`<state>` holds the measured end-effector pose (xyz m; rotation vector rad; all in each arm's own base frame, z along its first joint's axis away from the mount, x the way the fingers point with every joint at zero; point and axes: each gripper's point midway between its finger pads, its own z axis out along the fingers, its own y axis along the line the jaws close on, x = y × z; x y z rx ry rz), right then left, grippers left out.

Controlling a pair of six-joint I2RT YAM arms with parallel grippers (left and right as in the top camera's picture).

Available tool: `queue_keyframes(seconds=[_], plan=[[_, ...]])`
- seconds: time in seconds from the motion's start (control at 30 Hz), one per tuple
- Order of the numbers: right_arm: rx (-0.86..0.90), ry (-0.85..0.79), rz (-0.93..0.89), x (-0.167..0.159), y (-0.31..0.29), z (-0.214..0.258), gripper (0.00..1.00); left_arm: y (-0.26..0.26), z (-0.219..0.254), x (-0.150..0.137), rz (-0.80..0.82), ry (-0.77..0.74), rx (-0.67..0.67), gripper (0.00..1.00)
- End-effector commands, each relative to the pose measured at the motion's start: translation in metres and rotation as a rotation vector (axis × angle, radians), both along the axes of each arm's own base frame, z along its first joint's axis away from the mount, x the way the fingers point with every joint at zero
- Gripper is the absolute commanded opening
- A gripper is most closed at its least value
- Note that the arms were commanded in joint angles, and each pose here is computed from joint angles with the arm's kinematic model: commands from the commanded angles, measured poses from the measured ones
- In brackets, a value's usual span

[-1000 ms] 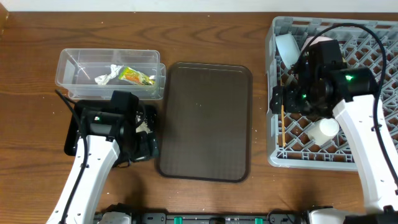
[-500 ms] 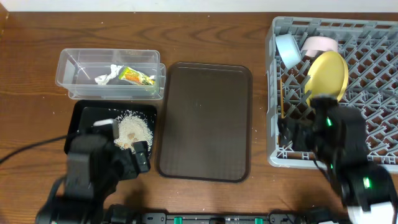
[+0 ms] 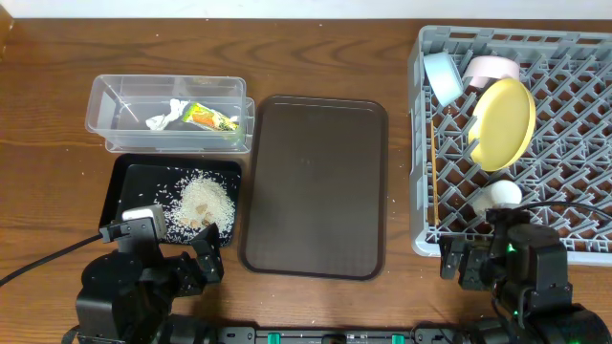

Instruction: Sort waste into correct bins and load items into the dishwasher rack

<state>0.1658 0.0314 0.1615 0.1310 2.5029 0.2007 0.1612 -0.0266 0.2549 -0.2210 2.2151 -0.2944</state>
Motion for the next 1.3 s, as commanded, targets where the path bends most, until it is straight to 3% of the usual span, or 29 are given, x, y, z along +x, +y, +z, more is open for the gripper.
queue_keyframes(seconds=[0.0, 0.3, 0.43, 0.9, 1.27], plan=[[-0.006, 0.028, -0.011, -0.006, -0.002, -0.005, 0.99, 0.002, 0.000, 0.000, -0.001, -0.005, 0.022, 1.00], [-0.006, 0.028, -0.011, -0.006, -0.002, -0.005, 0.99, 0.002, 0.000, 0.000, -0.001, -0.005, 0.022, 1.00], [-0.033, -0.051, -0.029, -0.007, -0.010, 0.005, 0.99, 0.002, 0.000, 0.000, -0.001, -0.005, 0.022, 1.00], [-0.068, -0.632, 0.009, 0.015, -0.014, 0.051, 0.99, 0.002, 0.000, 0.000, -0.001, -0.005, 0.022, 1.00], [-0.026, -0.972, -0.046, 0.074, -0.010, 0.043, 0.99, 0.002, 0.000, 0.000, -0.001, -0.005, 0.022, 1.00]])
